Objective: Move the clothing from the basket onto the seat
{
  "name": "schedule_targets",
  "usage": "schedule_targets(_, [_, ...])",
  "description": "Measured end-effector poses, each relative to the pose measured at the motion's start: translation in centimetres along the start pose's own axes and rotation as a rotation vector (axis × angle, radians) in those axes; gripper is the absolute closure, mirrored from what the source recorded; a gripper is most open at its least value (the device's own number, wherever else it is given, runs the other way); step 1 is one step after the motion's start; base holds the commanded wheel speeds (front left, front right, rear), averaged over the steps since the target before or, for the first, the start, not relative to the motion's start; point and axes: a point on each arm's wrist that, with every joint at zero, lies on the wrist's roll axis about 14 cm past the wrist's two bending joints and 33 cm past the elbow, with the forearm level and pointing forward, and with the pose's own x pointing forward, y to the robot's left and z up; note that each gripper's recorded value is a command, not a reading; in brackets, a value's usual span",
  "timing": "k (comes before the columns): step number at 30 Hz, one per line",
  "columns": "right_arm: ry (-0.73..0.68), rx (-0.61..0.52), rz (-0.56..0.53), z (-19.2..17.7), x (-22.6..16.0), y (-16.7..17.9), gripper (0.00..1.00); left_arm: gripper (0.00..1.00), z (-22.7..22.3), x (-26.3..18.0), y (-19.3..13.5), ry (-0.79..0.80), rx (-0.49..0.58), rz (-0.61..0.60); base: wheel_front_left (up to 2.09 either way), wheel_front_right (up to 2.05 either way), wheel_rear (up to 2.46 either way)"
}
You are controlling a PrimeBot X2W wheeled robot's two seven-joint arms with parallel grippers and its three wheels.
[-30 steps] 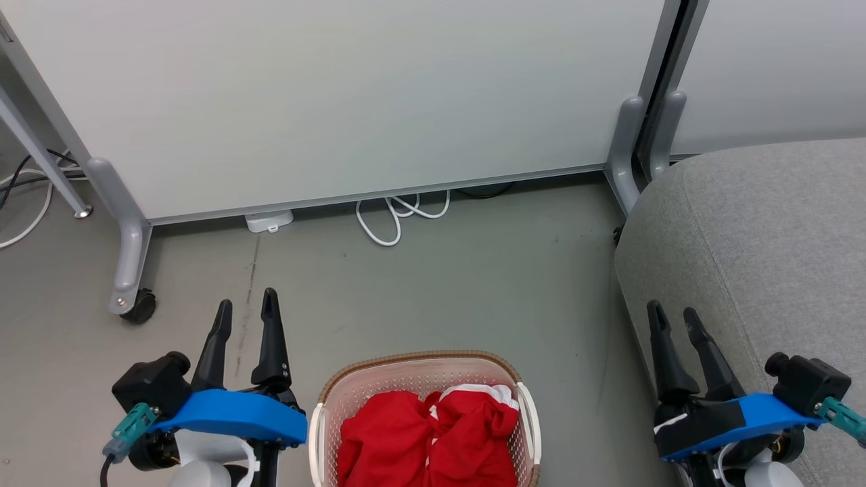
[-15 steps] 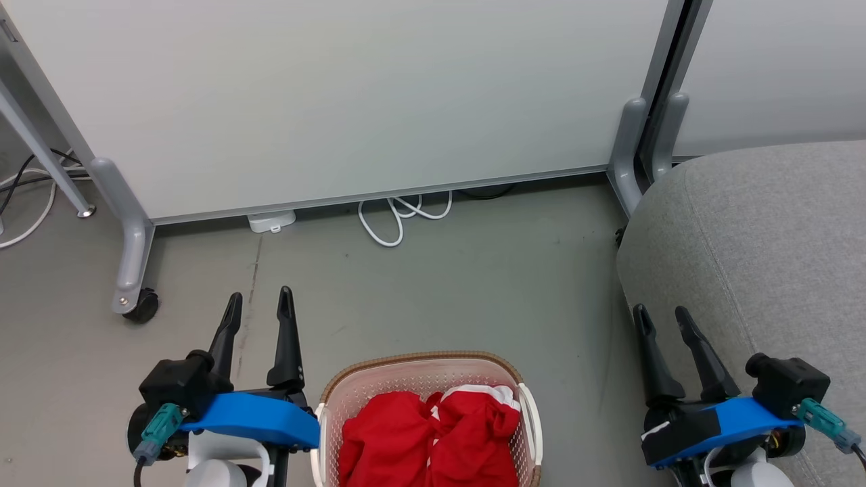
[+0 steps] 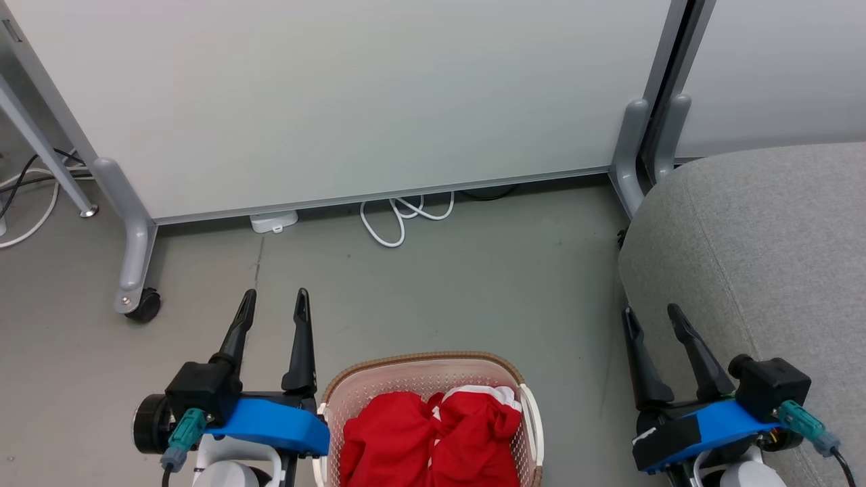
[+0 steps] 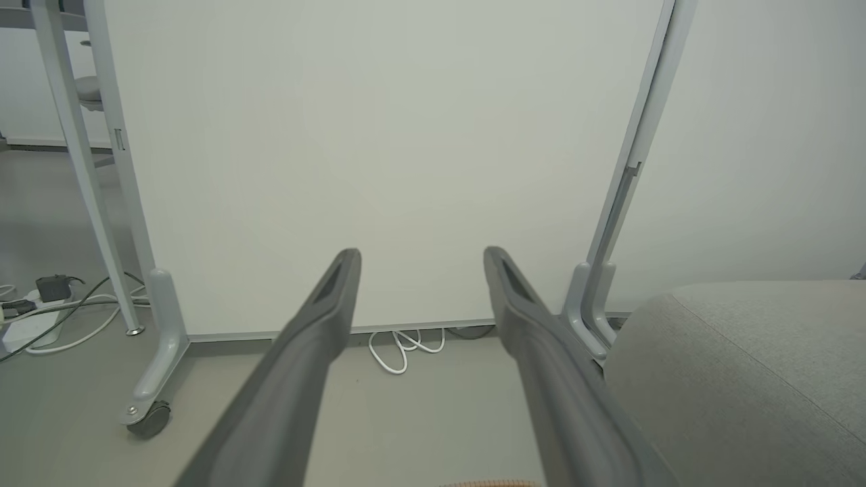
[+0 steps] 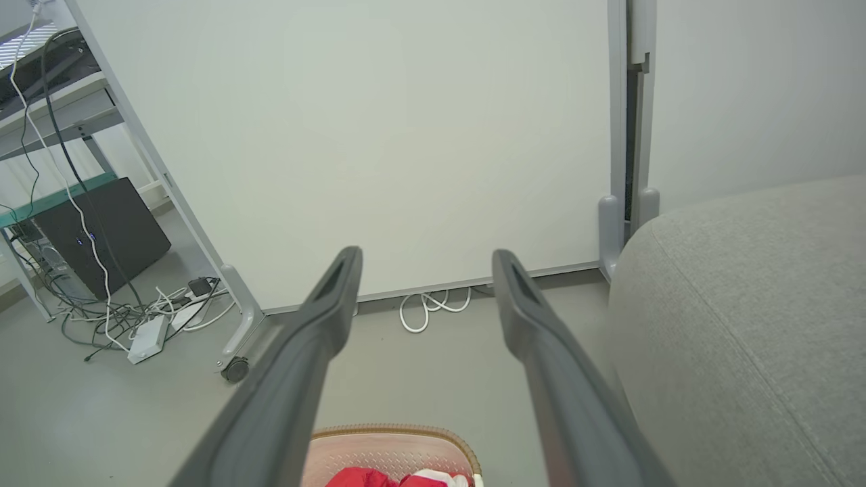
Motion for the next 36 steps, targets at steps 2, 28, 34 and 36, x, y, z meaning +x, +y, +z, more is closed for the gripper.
schedule_targets(2, [-0.002, -0.015, 0.005, 0.0, 0.0, 0.1, 0.0, 0.0, 0.0, 0.0, -0.1, -0.001, 0.014, -0.006, 0.0, 0.0, 0.0])
schedule_targets(28, [-0.003, -0.187, 0.076, -0.5, 0.3, 1.5, 0.0, 0.0, -1.1, -0.2, -0.7, 0.01, 0.144, -0.064, 0.0, 0.0, 0.0])
schedule_targets(34, [0.005, -0.185, 0.076, -0.8, 0.3, 1.5, 0.0, 0.0, -1.3, -0.2, -0.7, 0.014, 0.132, -0.065, 0.0, 0.0, 0.0])
schedule_targets(36, [0.007, -0.184, 0.076, -0.9, 0.3, 1.5, 0.0, 0.0, -1.3, -0.2, -0.7, 0.015, 0.129, -0.063, 0.0, 0.0, 0.0])
